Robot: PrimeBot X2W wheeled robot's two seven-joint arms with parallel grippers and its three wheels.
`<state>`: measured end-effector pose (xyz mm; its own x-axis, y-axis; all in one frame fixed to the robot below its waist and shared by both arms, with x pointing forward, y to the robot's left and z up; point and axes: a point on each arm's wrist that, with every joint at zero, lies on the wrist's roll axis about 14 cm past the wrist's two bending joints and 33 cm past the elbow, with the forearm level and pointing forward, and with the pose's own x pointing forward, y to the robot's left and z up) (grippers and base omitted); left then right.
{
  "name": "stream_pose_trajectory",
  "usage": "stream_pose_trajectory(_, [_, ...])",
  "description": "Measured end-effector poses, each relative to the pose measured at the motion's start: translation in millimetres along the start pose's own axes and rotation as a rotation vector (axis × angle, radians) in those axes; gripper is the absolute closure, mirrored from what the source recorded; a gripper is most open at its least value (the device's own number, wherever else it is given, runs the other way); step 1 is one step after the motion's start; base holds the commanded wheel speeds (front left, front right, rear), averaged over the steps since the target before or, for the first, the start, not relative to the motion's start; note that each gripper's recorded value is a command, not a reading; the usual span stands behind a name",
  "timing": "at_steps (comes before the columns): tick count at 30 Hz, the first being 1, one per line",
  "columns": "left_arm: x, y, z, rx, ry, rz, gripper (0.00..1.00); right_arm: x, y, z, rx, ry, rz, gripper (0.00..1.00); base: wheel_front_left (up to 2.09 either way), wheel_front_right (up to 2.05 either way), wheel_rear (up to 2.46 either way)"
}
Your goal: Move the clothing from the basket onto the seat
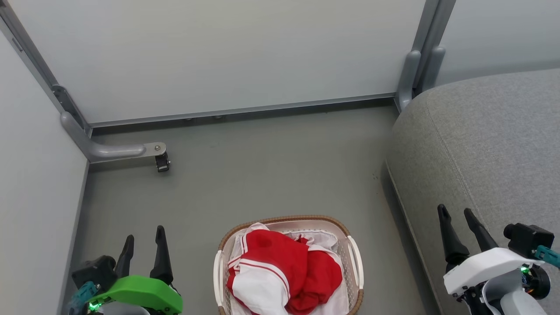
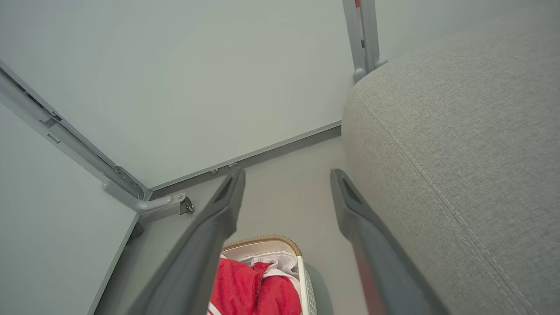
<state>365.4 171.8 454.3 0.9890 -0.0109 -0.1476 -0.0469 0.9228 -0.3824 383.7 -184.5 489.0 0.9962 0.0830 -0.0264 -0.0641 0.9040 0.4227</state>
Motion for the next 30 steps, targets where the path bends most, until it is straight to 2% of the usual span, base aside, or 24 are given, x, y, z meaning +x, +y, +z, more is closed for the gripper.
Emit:
stream_pose_trajectory(17, [-20.2, 6.4, -8.9, 0.117, -0.009, 0.024, 0.0, -18.0, 6.1, -17.5, -0.135, 0.024, 0.017, 0.0, 0.0, 0.0, 0.0])
stream_pose_trajectory(30, [-27.2, 0.6, -18.7, 0.239, 0.003, -0.011, 0.0, -24.4, 3.5, -21.8, -0.266, 0.031, 0.026, 0.0, 0.0, 0.0, 0.0])
